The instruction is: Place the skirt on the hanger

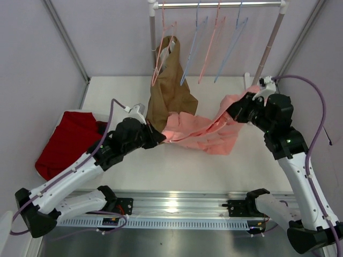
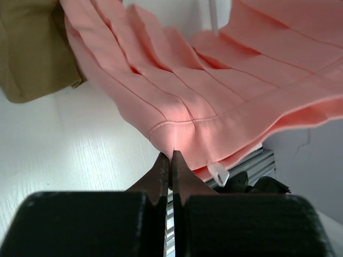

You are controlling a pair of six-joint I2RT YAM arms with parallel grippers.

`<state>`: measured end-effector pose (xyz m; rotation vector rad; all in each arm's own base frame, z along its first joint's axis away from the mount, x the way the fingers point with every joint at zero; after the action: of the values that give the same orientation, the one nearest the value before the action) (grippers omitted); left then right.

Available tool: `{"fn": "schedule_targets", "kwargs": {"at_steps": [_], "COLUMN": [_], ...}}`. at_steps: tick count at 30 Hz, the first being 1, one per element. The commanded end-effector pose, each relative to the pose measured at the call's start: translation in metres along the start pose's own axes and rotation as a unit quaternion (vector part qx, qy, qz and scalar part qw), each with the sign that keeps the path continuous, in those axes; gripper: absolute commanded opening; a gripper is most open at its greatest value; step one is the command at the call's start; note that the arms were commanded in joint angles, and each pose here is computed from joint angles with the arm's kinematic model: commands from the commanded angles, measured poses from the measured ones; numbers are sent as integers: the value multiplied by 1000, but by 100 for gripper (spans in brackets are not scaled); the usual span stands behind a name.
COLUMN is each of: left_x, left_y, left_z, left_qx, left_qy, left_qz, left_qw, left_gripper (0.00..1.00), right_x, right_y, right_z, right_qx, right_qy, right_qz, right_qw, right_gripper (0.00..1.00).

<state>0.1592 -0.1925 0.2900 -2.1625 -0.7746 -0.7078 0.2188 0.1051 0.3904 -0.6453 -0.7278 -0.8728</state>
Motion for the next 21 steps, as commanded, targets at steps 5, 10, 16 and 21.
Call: {"fn": "schedule_targets", "kwargs": {"at_steps": [5,10,16,21], "left_x": [-60,-107,-121,-116], "left_y": [49,69,65,48], "left_z": [49,83,69,63], "left_qx": [-3,-26,-68,-46], "left_qy": [-56,-76,3,82], "left_qz": [108,168,175,155], "left_qw": [993,983,982,983], "left_gripper": [0,2,53,65], "right_x": [-113,-184,-210,-218], "right_y": [-4,-11,-15,-16], "right_z": [-55,-87,-96,-94], "right_qx": [-24,-66,-109,-130], "right_qy": [84,150,142,126], "right_qz": [135,180,190,202], "right_qw": [987,970,965,962], "right_gripper": [0,0,0,0]}}
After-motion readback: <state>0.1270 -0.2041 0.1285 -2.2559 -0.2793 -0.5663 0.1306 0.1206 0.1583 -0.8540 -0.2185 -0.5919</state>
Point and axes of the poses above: each gripper's point midway between its finger pads, its own y axis out along the fingers, its own z axis along the line the jaws close on, x = y × z, the point moved 8 cm from there along -y, back along the fingers, and after that the axes turned 6 degrees about y, right-handed, at the moved point
